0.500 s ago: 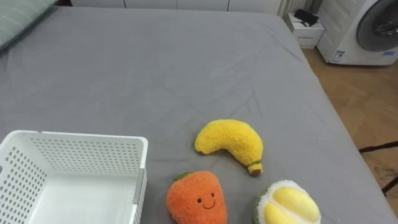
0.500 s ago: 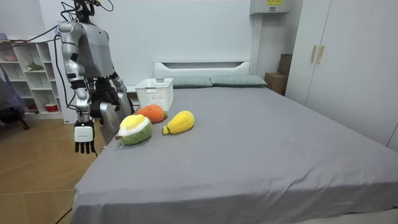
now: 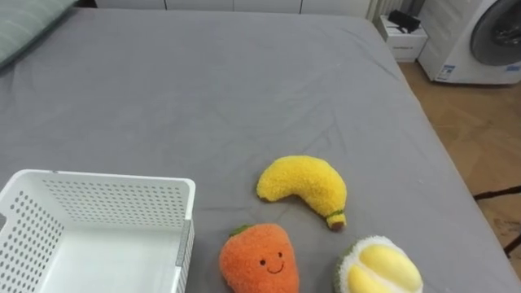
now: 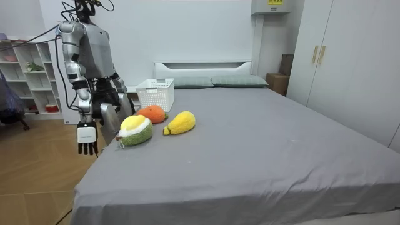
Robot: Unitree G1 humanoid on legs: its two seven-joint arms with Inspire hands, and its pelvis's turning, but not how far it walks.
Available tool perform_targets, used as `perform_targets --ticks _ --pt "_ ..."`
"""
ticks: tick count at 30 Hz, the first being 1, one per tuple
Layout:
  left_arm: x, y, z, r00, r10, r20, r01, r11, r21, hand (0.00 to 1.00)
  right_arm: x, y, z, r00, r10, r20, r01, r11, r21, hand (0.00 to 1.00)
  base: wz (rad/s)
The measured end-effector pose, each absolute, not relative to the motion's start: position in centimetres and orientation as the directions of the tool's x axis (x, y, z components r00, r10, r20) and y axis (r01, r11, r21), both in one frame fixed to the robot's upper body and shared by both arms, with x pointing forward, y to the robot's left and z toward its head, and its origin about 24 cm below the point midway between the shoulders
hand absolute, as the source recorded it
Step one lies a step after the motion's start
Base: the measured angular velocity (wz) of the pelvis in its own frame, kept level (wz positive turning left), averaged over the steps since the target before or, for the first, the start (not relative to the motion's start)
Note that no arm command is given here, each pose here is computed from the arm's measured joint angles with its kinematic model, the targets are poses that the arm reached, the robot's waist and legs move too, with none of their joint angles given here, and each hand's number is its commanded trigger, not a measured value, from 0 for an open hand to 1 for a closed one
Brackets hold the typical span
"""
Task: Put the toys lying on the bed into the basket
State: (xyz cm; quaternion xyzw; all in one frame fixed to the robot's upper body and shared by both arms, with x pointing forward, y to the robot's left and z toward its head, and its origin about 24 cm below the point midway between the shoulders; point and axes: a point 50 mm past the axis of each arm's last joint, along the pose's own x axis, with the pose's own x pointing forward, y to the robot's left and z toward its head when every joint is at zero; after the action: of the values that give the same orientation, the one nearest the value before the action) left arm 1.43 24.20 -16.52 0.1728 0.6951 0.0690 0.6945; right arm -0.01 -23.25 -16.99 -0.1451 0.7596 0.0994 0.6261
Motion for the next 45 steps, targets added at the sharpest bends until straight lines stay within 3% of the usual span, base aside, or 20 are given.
perform_targets --ticks 11,19,25,31,36,45 --pt "1.1 24.1 -16.6 0.016 0.333 -0.943 0.137 0.933 0.332 0.0 -2.1 -23.1 -17.0 -0.199 -0.116 -0.973 -0.237 0.969 -0.067 0.0 0.0" --pt "1.0 25.0 -16.4 0.011 0.352 -0.936 0.063 0.934 0.352 0.0 -3.4 -23.9 -16.8 -0.201 -0.163 -0.966 0.075 0.981 -0.181 0.0 -0.01" --pt "0.8 26.0 -16.0 0.027 0.38 -0.924 0.032 0.924 0.381 0.0 -2.4 -25.1 -16.6 -0.157 -0.247 -0.956 0.33 0.9 -0.286 0.0 -0.01" --pt "0.2 26.6 -15.8 0.039 0.422 -0.906 0.016 0.906 0.423 0.0 1.8 -27.0 -15.8 0.011 -0.404 -0.915 0.505 0.792 -0.344 0.0 -0.08" --pt "0.1 26.9 -15.7 0.064 0.432 -0.9 0.012 0.901 0.433 0.0 6.5 -28.9 -14.1 0.172 -0.538 -0.825 0.536 0.754 -0.38 0.0 -0.02" --pt "0.5 26.9 -15.6 0.094 0.433 -0.897 0.013 0.9 0.435 0.0 13.5 -29.7 -9.5 0.478 -0.615 -0.627 0.547 0.767 -0.335 0.0 0.0"
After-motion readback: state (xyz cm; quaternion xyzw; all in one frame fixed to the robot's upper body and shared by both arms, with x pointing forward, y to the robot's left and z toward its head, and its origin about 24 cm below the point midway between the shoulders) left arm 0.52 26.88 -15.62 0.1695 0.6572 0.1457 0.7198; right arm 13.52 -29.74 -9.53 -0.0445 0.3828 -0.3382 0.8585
